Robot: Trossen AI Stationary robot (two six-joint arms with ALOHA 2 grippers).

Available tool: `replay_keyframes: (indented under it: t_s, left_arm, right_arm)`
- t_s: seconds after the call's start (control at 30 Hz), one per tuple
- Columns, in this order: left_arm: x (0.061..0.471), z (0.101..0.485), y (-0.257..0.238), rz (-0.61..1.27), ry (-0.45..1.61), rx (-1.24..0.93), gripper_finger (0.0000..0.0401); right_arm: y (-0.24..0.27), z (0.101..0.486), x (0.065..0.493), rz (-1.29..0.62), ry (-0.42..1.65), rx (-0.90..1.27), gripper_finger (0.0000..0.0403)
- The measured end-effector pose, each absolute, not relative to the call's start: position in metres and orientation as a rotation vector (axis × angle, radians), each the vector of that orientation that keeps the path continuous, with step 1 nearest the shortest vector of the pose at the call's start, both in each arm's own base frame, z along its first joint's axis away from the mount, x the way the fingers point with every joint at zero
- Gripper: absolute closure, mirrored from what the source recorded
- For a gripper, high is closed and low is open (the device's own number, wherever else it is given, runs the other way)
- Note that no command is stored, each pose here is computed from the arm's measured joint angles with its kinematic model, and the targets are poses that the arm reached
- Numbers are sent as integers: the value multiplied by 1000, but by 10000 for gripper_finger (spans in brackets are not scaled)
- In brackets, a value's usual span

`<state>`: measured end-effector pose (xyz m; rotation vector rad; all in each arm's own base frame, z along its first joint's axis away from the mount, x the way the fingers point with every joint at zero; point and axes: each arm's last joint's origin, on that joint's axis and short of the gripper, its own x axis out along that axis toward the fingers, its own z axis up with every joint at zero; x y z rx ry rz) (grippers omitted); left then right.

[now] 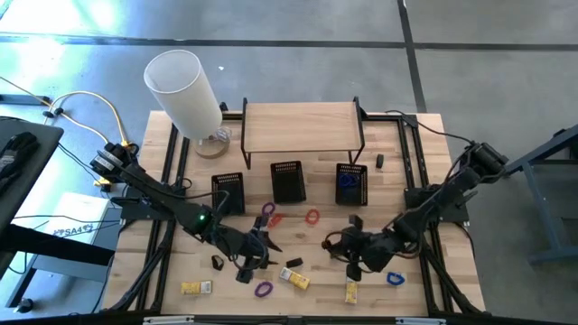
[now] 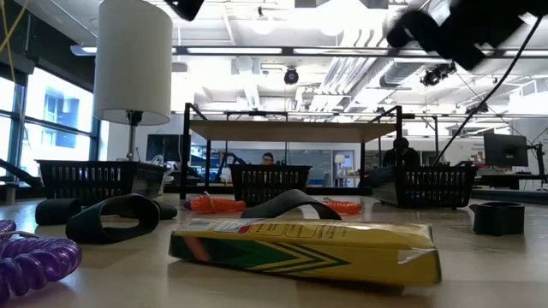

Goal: Pick & Place Office Desk Supplies
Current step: Put the black rubber band into the left black bin

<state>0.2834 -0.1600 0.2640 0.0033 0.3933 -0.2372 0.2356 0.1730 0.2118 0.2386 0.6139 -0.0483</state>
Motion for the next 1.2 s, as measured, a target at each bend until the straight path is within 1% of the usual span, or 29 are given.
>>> replay_keyframes:
  t_s: [0.2, 0.33, 0.53, 0.7, 0.87, 1.2]
  left_arm:
    - [288, 267, -155, -216, 363, -47, 242]
    - [289, 267, -153, -207, 368, -55, 242]
    - [291, 267, -148, -232, 379, -80, 242]
    - [297, 263, -140, -149, 384, -127, 242]
    - [303, 258, -134, -122, 398, -126, 242]
    - [310, 248, -137, -163, 404, -78, 238]
  right_arm:
    - [178, 227, 244, 20, 444, 82, 399]
    - [181, 233, 247, 76, 384, 48, 399]
    - [181, 234, 247, 78, 377, 49, 399]
    - [181, 234, 247, 77, 377, 50, 399]
    - [181, 234, 247, 80, 378, 34, 399]
    - [178, 233, 250, 88, 389, 28, 399]
